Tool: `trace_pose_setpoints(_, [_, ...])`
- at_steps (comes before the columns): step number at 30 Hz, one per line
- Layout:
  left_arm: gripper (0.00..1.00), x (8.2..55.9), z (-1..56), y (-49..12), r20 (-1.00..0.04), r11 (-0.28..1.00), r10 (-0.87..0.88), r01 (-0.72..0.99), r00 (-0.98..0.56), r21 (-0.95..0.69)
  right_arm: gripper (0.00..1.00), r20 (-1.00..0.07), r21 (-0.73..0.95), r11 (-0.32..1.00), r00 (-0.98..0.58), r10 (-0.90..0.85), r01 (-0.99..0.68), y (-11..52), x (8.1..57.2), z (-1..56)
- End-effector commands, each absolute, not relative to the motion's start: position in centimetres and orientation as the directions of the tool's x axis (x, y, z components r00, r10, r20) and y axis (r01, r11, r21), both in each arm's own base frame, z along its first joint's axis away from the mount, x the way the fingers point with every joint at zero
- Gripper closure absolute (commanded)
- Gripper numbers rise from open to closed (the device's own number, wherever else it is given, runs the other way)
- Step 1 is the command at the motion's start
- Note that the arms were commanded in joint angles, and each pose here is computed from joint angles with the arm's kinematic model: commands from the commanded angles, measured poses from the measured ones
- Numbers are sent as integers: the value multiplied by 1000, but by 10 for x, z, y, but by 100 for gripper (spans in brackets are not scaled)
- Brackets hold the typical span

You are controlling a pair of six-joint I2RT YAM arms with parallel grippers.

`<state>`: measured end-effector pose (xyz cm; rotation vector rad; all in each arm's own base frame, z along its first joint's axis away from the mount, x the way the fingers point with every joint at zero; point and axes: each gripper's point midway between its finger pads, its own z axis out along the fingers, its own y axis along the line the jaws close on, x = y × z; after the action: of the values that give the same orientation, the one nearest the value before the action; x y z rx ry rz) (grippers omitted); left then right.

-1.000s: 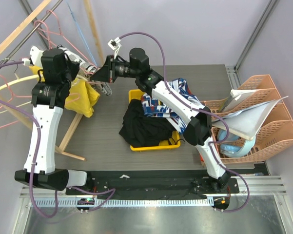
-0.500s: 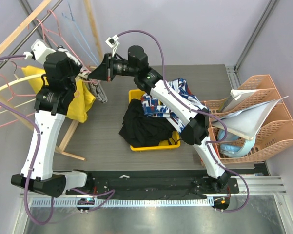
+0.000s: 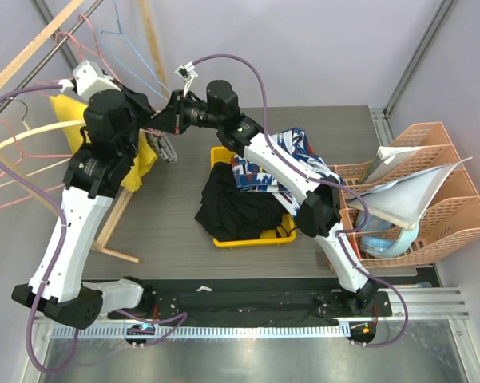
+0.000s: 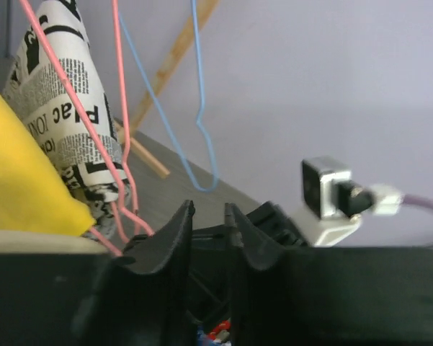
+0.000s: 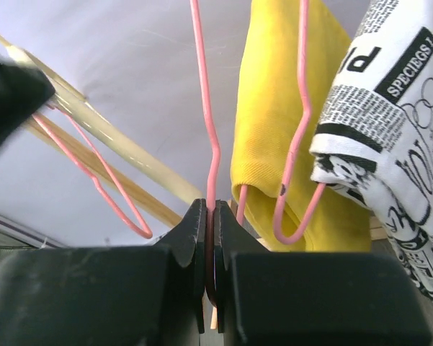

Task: Remove the trousers from the hanger
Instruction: Grab a hanger with trousers on it with the left arm

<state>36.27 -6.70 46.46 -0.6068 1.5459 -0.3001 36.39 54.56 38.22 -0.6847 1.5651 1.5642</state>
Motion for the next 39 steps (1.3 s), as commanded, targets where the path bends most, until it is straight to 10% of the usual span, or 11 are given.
trace_pose_setpoints(1, [64,356,513,-60,-749,731,-658,-172,83,-661,99,-842,524,94,-497,211,-847,545,361,402])
trace_pose_setpoints(4, [49,359,498,-46,-723,687,-690,-288,27,-667,99,-850,508,82,-484,207,-858,539,356,410])
trace_pose_setpoints(16, [45,360,439,-10,-598,503,-801,-521,19,-690,99,-860,492,4,-485,157,-871,521,330,425])
trace_pose_setpoints(39, [57,410,437,-3,-654,582,-750,-368,99,-725,99,-866,485,-77,-491,92,-871,520,313,420])
